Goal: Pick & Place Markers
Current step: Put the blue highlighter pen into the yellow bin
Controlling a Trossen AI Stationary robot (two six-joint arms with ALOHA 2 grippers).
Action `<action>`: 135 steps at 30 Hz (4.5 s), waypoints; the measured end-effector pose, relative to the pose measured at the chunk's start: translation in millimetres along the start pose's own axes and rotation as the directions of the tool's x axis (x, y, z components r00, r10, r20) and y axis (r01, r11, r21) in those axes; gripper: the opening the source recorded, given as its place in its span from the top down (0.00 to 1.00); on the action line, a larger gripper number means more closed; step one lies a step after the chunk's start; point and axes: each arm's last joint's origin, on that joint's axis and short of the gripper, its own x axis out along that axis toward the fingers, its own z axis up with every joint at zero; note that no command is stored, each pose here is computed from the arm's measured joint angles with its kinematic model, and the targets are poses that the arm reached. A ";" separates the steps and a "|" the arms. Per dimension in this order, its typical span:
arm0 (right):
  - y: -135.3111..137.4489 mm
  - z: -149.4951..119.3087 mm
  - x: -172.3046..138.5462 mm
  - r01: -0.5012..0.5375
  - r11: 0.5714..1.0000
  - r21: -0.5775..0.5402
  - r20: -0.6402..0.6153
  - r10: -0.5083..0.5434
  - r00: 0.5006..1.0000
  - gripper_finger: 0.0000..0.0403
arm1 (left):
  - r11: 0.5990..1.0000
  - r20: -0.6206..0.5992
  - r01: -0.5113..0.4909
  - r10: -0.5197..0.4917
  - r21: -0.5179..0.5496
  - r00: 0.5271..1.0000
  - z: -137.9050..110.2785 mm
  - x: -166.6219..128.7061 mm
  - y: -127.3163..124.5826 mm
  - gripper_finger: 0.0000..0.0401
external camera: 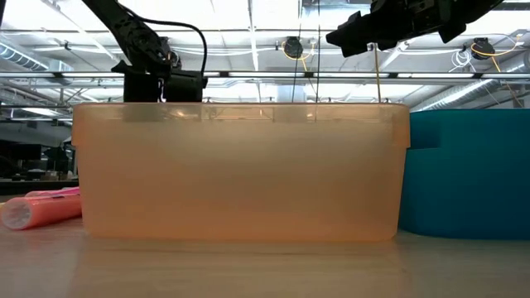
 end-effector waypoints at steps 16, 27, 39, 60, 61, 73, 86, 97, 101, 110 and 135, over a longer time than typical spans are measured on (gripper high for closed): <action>0.0 0.0 0.0 0.000 1.000 0.025 0.000 0.000 1.000 0.71 | 0.998 -0.066 -0.060 0.062 0.034 0.996 -7.8 4.2 9.0 0.32; 0.0 0.0 0.0 0.000 1.000 0.024 0.000 0.000 1.000 0.71 | 0.999 -0.063 -0.009 0.012 0.040 0.998 -13.7 18.4 13.1 0.32; 0.0 0.1 0.0 0.000 1.000 0.023 0.001 0.000 1.000 0.71 | 0.995 -0.064 -0.002 0.008 0.099 0.998 -17.0 18.1 11.4 0.32; 0.0 0.1 0.0 0.000 1.000 0.022 0.001 0.000 1.000 0.71 | 0.989 -0.083 0.043 -0.032 0.143 0.996 -17.3 18.8 8.1 0.83; 0.0 0.1 0.0 0.000 1.000 0.022 0.000 0.000 1.000 0.71 | 0.987 -0.078 0.045 -0.033 0.153 0.996 -17.1 18.8 7.9 0.83; 0.0 0.1 0.0 0.000 1.000 0.022 0.000 0.000 1.000 0.71 | 0.907 -0.025 0.033 -0.024 0.419 0.999 -22.1 11.0 8.5 0.82; 0.1 0.0 0.1 0.000 1.000 0.023 0.000 0.000 1.000 0.71 | 0.818 0.227 0.156 -0.329 0.554 0.917 -36.9 -77.1 39.0 0.83; 0.0 0.0 0.1 0.000 1.000 0.023 0.000 0.000 1.000 0.71 | 0.676 0.366 0.191 -0.588 0.711 0.721 -59.0 -117.3 44.4 0.83; 0.0 0.1 0.1 0.000 1.000 0.023 0.001 0.000 1.000 0.71 | 0.569 0.320 0.266 -0.723 0.778 0.612 -65.0 -104.5 37.0 0.83; -7.9 5.7 1.9 0.182 0.983 0.020 0.031 -0.183 0.983 0.71 | 0.155 0.129 0.357 -0.987 0.921 0.098 -55.1 -96.0 28.3 0.83; -11.3 3.0 62.7 0.335 0.941 0.054 0.301 -0.335 0.893 0.30 | -0.170 -0.167 0.188 -0.986 0.967 -0.027 -30.9 -104.3 -28.5 0.83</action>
